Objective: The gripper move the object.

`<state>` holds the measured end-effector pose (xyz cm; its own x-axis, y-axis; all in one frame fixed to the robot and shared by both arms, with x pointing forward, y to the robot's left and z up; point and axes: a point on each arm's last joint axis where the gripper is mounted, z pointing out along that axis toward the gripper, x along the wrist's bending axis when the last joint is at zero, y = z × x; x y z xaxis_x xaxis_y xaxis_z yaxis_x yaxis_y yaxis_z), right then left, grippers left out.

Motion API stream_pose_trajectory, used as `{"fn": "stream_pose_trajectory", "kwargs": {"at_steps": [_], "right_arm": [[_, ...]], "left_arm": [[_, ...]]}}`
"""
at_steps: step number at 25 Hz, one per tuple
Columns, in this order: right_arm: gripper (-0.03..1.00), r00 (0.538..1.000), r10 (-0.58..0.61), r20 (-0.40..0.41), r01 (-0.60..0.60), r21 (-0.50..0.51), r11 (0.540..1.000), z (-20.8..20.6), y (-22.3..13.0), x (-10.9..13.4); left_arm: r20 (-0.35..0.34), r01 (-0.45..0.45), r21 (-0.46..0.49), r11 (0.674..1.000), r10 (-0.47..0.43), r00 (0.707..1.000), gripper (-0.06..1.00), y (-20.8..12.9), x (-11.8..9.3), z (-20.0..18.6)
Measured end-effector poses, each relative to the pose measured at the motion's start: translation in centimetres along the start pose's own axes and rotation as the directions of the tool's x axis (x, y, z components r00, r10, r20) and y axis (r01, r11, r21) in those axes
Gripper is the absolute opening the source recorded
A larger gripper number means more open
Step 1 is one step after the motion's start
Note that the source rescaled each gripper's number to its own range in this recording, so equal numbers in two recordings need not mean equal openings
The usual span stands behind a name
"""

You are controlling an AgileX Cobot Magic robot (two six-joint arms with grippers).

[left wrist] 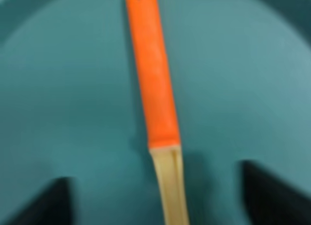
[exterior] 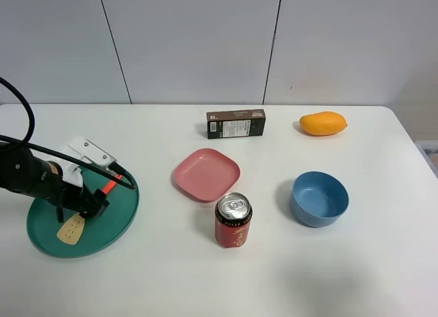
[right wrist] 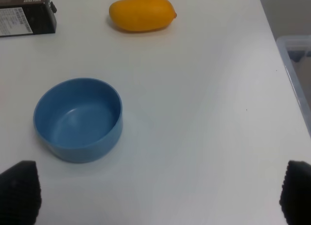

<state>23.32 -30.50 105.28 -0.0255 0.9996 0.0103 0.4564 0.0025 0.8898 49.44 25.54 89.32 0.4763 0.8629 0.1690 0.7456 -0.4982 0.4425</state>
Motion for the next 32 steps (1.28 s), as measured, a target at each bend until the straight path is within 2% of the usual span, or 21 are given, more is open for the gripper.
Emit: {"fn": "stream_pose_trajectory", "kwargs": {"at_steps": [2, 3, 7, 13, 17, 19, 23, 26, 29, 32], "right_arm": [[1.00, 1.000, 0.000, 0.000, 0.000, 0.000, 1.000, 0.0, 0.0, 0.0], [1.00, 1.000, 0.000, 0.000, 0.000, 0.000, 1.000, 0.0, 0.0, 0.0], [1.00, 1.000, 0.000, 0.000, 0.000, 0.000, 1.000, 0.0, 0.0, 0.0], [1.00, 1.000, 0.000, 0.000, 0.000, 0.000, 1.000, 0.0, 0.0, 0.0], [1.00, 1.000, 0.000, 0.000, 0.000, 0.000, 1.000, 0.0, 0.0, 0.0], [1.00, 1.000, 0.000, 0.000, 0.000, 0.000, 1.000, 0.0, 0.0, 0.0], [1.00, 1.000, 0.000, 0.000, 0.000, 0.000, 1.000, 0.0, 0.0, 0.0], [1.00, 1.000, 0.000, 0.000, 0.000, 0.000, 1.000, 0.0, 0.0, 0.0], [1.00, 1.000, 0.000, 0.000, 0.000, 0.000, 1.000, 0.0, 0.0, 0.0], [1.00, 1.000, 0.000, 0.000, 0.000, 0.000, 1.000, 0.0, 0.0, 0.0]], "left_arm": [[-0.005, 0.015, -0.013, 1.000, -0.015, 1.000, 0.95, 0.1, 0.0, 0.0], [-0.005, 0.032, -0.014, 0.999, -0.032, 0.999, 0.97, 0.1, 0.1, -0.1], [-0.004, 0.111, -0.044, 0.993, -0.111, 0.994, 0.99, 1.2, 0.2, -1.8], [-0.009, 0.178, -0.173, 0.969, -0.182, 0.983, 0.99, 6.1, 1.5, -7.3], [-0.048, 0.182, -0.208, 0.961, -0.196, 0.979, 0.99, 8.8, 3.9, -10.9], [-0.107, 0.178, -0.221, 0.959, -0.205, 0.973, 0.99, 9.4, 5.9, -12.6], [-0.207, 0.215, -0.285, 0.934, -0.279, 0.938, 0.99, 8.8, 9.6, -15.9], [-0.260, 0.256, -0.326, 0.910, -0.346, 0.901, 0.99, 7.0, 10.8, -19.3], [-0.305, 0.287, -0.366, 0.886, -0.405, 0.862, 0.99, 4.8, 10.7, -23.6], [-0.325, 0.324, -0.393, 0.861, -0.459, 0.827, 0.99, 2.2, 8.9, -27.9]]}}
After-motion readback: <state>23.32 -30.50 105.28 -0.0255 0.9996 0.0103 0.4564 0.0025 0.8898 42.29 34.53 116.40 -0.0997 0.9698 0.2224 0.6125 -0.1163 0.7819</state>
